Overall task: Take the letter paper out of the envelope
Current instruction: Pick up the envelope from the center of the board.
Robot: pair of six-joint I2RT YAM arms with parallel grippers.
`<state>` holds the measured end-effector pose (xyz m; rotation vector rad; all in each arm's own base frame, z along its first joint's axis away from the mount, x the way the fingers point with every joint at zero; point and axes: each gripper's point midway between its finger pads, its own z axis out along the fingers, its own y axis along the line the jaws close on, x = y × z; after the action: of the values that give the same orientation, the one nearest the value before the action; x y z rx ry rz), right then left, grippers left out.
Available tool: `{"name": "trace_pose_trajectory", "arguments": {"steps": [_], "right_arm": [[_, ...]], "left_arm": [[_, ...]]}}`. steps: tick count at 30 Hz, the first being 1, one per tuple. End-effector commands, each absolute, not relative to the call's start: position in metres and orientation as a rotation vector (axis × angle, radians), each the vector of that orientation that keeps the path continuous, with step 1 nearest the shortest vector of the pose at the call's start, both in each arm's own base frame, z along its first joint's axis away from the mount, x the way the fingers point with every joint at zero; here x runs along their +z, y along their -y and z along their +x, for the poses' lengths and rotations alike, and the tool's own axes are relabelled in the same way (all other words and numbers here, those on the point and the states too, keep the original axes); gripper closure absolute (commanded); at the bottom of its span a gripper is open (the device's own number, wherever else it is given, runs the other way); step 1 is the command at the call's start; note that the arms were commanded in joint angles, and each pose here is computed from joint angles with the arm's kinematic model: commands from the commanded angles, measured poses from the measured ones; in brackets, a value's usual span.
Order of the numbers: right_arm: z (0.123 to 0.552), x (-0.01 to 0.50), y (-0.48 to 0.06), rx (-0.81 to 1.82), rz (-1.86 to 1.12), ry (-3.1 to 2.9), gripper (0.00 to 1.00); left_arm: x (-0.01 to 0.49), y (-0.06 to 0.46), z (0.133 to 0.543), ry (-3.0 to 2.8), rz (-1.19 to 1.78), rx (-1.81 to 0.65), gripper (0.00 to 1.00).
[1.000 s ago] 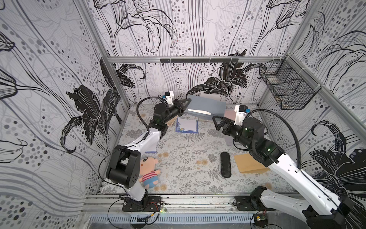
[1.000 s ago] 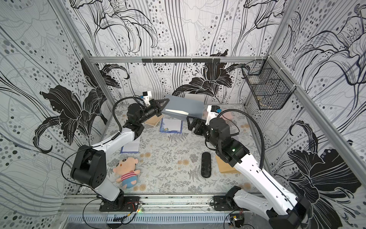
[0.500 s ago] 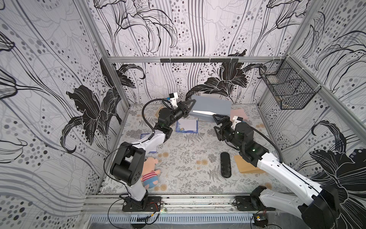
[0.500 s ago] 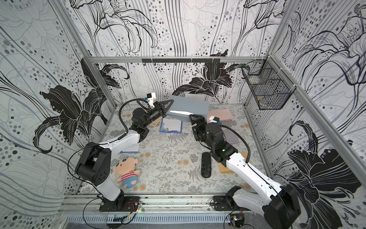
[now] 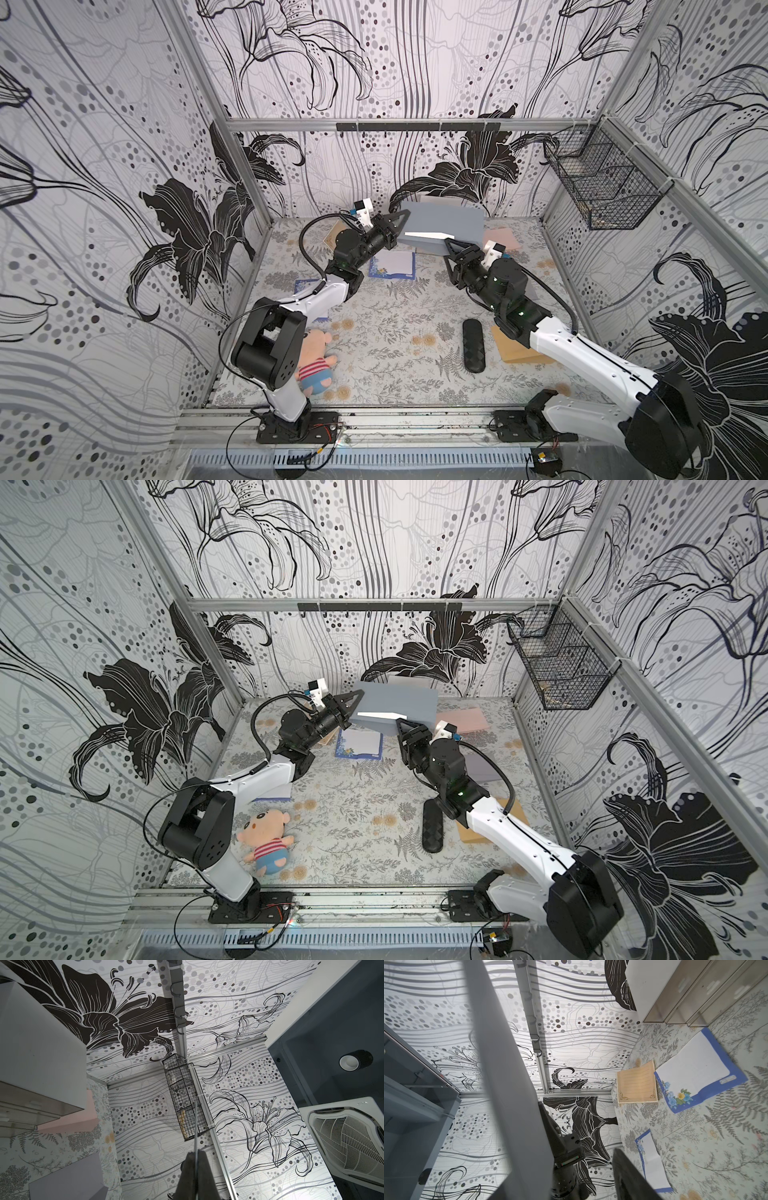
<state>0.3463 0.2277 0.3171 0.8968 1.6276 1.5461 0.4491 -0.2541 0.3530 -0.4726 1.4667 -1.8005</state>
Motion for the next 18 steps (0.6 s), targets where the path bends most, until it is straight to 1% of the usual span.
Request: {"name": "trace_pose_trajectory", "arguments": {"steps": [1, 3, 6, 7, 8, 10, 11, 14, 16, 18], "right_arm": [[0.353, 0.346, -0.227, 1.585, 0.865, -1.538, 0.53], [0.353, 0.346, -0.228, 1.582, 0.856, -1.556, 0.66], [0.352, 0.346, -0.226, 1.531, 0.831, -1.596, 0.95], [0.351, 0.345, -0.224, 1.499, 0.822, -1.628, 1.0], [0.352, 0.345, -0.221, 1.463, 0.804, -1.666, 1.0], [0.353, 0.347, -0.212, 1.391, 0.747, -1.742, 1.0], [0.353, 0.351, -0.208, 1.357, 0.691, -1.783, 1.0], [0.351, 0.36, -0.195, 1.206, 0.459, -1.947, 1.0], [0.348, 0.358, -0.197, 1.157, 0.273, -2.065, 1.0], [0.344, 0.355, -0.208, 1.203, 0.076, -2.153, 1.0]], "left_arm": [[0.357, 0.252, 0.446, -1.408, -0.478, -1.817, 1.0], [0.356, 0.252, 0.446, -1.408, -0.483, -1.823, 1.0], [0.355, 0.253, 0.446, -1.41, -0.486, -1.829, 1.0], [0.354, 0.253, 0.446, -1.419, -0.484, -1.831, 0.93], [0.351, 0.254, 0.446, -1.437, -0.486, -1.829, 0.8], [0.34, 0.254, 0.45, -1.501, -0.496, -1.819, 0.6], [0.332, 0.253, 0.453, -1.547, -0.497, -1.804, 0.54], [0.308, 0.244, 0.461, -1.712, -0.445, -1.688, 0.41], [0.294, 0.234, 0.465, -1.817, -0.391, -1.604, 0.39], [0.286, 0.225, 0.469, -1.869, -0.349, -1.571, 0.36]]}}
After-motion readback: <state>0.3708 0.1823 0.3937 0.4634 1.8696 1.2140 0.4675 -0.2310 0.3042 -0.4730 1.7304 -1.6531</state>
